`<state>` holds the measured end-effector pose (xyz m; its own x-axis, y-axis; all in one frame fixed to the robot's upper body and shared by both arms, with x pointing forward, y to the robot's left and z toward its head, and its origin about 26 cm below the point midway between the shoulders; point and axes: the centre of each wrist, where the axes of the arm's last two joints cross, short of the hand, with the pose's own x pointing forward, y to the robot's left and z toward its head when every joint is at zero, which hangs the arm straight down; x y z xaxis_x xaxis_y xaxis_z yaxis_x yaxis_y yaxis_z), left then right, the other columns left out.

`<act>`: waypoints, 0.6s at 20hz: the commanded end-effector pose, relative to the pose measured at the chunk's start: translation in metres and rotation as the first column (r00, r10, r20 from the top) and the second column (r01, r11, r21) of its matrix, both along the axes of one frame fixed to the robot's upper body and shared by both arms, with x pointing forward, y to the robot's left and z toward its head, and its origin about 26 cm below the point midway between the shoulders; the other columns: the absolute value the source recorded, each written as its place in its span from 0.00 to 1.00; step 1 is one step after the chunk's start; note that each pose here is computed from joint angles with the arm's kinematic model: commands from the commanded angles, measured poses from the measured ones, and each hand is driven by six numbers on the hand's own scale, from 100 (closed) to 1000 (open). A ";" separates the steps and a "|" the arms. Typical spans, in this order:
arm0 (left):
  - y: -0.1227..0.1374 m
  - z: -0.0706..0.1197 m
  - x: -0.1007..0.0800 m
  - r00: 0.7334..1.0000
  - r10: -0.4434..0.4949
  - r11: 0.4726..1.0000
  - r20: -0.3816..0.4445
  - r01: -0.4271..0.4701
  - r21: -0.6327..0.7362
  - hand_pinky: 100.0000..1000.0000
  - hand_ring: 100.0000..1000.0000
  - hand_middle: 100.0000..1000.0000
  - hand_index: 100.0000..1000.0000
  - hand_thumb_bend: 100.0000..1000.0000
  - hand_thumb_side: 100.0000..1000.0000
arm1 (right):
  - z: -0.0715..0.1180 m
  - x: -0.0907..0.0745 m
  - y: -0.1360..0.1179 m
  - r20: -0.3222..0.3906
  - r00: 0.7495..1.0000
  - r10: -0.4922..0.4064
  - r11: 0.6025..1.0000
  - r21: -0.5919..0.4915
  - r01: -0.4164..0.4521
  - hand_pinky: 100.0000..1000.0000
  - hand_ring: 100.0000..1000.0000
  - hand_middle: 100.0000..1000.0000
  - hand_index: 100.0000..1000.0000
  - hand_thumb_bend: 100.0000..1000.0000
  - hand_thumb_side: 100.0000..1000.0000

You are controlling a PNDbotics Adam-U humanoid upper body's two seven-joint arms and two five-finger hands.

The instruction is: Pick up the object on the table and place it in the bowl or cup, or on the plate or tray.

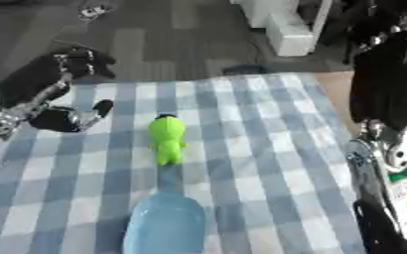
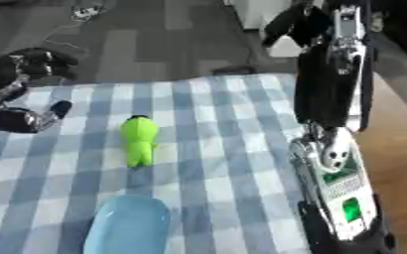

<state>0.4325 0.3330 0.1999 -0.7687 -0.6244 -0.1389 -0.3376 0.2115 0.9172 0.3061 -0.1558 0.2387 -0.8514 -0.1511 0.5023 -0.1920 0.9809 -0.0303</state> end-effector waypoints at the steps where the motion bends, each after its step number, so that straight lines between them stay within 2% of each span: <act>1: 0.002 0.007 0.008 1.000 0.006 0.998 -0.001 -0.006 0.066 0.85 0.72 0.77 0.74 0.11 0.87 | 0.007 -0.003 0.003 0.027 0.999 0.022 1.000 0.004 -0.023 0.29 0.36 0.84 1.00 0.00 0.81; 7: 0.001 -0.005 0.023 0.998 0.035 0.984 -0.056 -0.025 0.176 0.87 0.74 0.78 0.75 0.14 0.90 | 0.009 -0.004 0.009 0.034 0.998 0.048 0.999 0.014 -0.049 0.29 0.36 0.84 1.00 0.00 0.81; 12: 0.006 -0.018 0.033 0.990 0.104 0.974 -0.098 -0.082 0.210 0.87 0.74 0.78 0.77 0.16 0.93 | 0.010 -0.005 0.013 0.042 0.997 0.067 0.997 0.030 -0.068 0.29 0.36 0.84 1.00 0.00 0.81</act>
